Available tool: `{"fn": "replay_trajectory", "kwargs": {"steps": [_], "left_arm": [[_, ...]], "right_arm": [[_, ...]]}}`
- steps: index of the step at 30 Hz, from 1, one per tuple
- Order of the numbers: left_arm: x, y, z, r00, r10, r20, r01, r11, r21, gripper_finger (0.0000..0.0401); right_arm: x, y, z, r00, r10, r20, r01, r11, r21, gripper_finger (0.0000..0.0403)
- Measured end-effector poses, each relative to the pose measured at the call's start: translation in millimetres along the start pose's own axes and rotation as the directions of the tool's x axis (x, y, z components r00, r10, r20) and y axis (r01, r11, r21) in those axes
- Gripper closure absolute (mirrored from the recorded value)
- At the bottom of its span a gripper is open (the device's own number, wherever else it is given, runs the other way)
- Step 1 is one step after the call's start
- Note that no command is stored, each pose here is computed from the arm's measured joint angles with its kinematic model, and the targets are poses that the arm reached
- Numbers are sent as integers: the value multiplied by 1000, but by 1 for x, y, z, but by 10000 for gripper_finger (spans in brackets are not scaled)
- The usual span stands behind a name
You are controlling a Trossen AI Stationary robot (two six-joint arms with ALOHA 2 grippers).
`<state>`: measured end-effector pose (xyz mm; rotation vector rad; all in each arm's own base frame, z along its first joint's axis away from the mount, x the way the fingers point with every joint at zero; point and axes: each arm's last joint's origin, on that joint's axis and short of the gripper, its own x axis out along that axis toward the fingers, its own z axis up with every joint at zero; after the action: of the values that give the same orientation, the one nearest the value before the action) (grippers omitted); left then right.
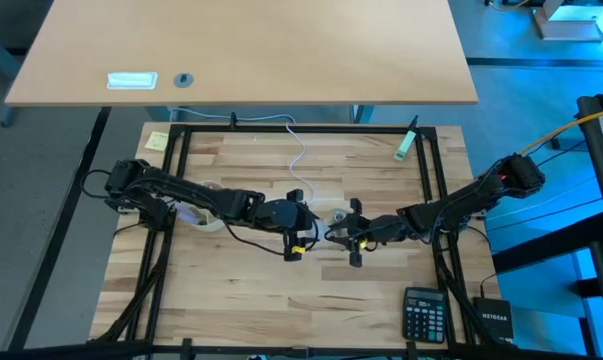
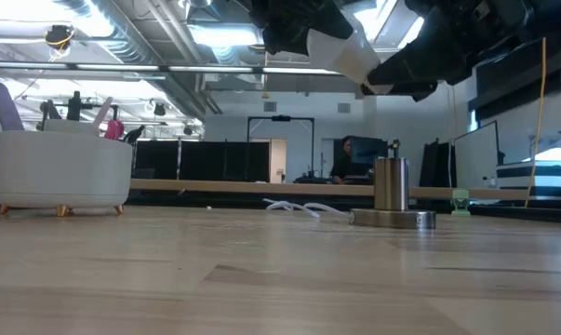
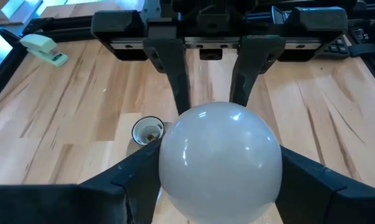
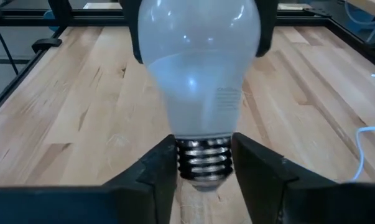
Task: Screw lightbulb
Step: Insert the lightbulb into the lamp
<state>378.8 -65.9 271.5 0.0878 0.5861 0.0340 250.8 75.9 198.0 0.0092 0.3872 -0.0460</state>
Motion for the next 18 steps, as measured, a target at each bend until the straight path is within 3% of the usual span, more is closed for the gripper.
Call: {"fn": "replay_trajectory", "kwargs": {"steps": [6, 11, 13, 18], "left_arm": [[-1, 0, 0, 1000, 0, 0, 0, 1000, 0, 158], [-2, 1, 1, 1000, 7, 5, -7, 1000, -13, 158], [-2, 1, 1, 1000, 8, 5, -8, 1000, -20, 158], [-4, 1, 1, 1000, 10, 0, -10, 999, -39, 158]], "right_arm": [[-30, -9, 10, 999, 6, -33, -6, 1000, -5, 185], [-70, -22, 16, 998, 16, -68, -9, 995, 97, 131], [-77, -27, 6, 996, -11, -92, 22, 992, 124, 116], [-66, -32, -50, 994, -27, -108, 44, 988, 151, 103]]}}
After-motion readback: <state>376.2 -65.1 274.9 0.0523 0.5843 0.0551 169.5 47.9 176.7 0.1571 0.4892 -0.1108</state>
